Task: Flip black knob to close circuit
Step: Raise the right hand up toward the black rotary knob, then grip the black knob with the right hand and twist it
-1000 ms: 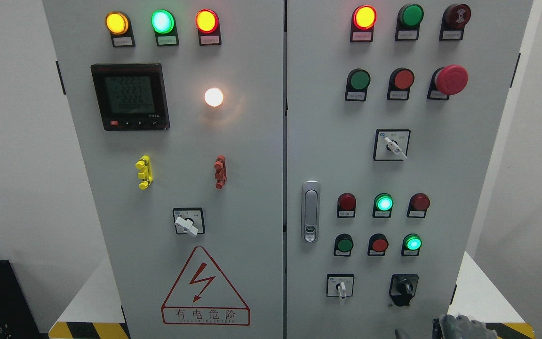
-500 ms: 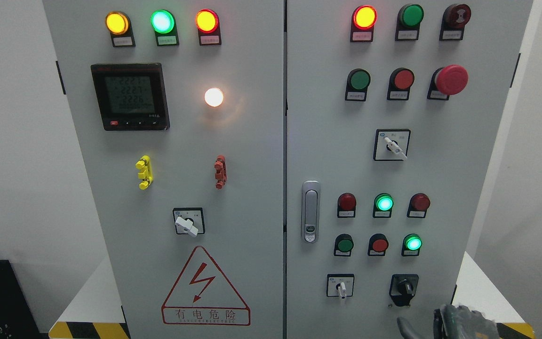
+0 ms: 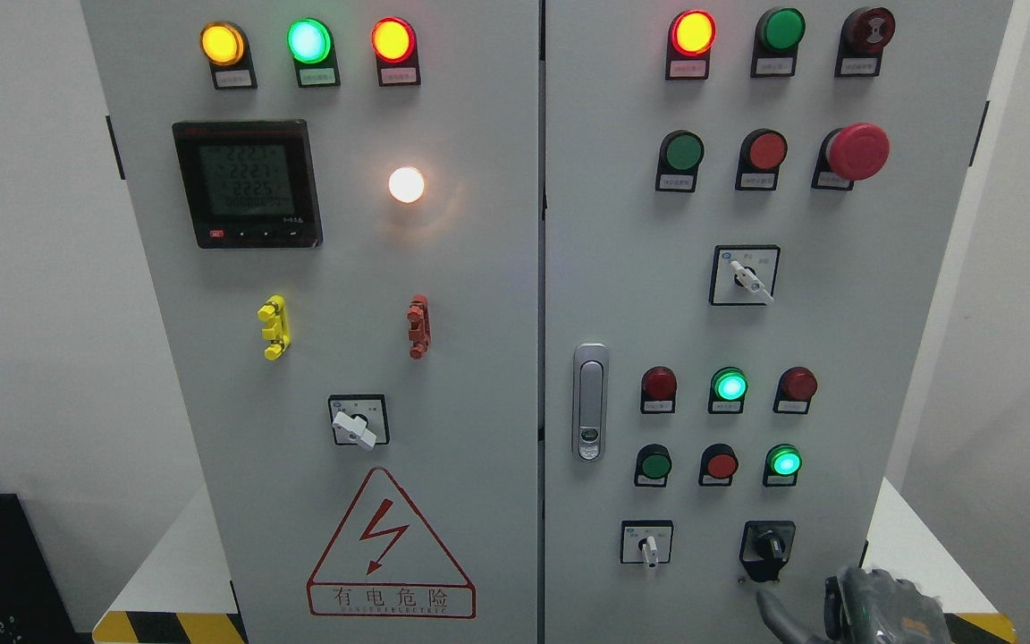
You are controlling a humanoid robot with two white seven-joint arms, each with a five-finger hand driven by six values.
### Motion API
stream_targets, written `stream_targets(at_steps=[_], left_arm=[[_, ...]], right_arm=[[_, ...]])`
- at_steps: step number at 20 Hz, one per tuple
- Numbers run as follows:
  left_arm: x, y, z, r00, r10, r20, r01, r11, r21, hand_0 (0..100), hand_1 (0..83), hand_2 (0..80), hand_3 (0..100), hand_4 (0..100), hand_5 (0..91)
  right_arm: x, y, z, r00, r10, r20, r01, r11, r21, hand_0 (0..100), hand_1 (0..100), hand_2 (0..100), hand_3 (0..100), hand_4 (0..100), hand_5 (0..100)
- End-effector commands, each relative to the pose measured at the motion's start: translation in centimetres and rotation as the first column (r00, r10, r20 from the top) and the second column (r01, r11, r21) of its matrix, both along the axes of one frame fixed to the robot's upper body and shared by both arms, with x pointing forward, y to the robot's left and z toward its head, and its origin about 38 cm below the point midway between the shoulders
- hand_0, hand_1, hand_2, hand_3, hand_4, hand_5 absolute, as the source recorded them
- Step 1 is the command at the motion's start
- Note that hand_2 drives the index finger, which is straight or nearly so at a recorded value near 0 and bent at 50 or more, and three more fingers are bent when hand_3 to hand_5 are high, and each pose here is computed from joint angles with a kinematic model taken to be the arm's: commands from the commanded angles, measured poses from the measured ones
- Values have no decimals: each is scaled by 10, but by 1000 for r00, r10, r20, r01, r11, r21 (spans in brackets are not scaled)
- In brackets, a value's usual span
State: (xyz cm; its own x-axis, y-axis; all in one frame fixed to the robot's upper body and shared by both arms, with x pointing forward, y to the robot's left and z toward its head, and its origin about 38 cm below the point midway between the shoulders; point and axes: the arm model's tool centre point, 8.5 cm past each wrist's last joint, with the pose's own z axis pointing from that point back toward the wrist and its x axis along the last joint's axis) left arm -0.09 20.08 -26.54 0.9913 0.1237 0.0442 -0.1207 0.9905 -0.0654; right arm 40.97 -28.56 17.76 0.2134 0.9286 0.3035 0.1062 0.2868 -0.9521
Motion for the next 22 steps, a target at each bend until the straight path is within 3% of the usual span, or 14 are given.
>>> stream_targets(at_steps=[1, 22], left_arm=[[-1, 1, 0, 1000, 1, -1, -1, 1000, 1, 120, 556, 0, 0, 0, 0], [1, 0, 0, 1000, -2, 2, 2, 1000, 0, 120, 556, 0, 0, 0, 0]], right_arm=[[8, 3, -2, 1000, 4, -12, -4, 1000, 2, 0, 85, 909, 1000, 891, 896], [17, 5, 0, 1000, -1, -14, 1, 1000, 10, 0, 97, 911, 1000, 893, 903]])
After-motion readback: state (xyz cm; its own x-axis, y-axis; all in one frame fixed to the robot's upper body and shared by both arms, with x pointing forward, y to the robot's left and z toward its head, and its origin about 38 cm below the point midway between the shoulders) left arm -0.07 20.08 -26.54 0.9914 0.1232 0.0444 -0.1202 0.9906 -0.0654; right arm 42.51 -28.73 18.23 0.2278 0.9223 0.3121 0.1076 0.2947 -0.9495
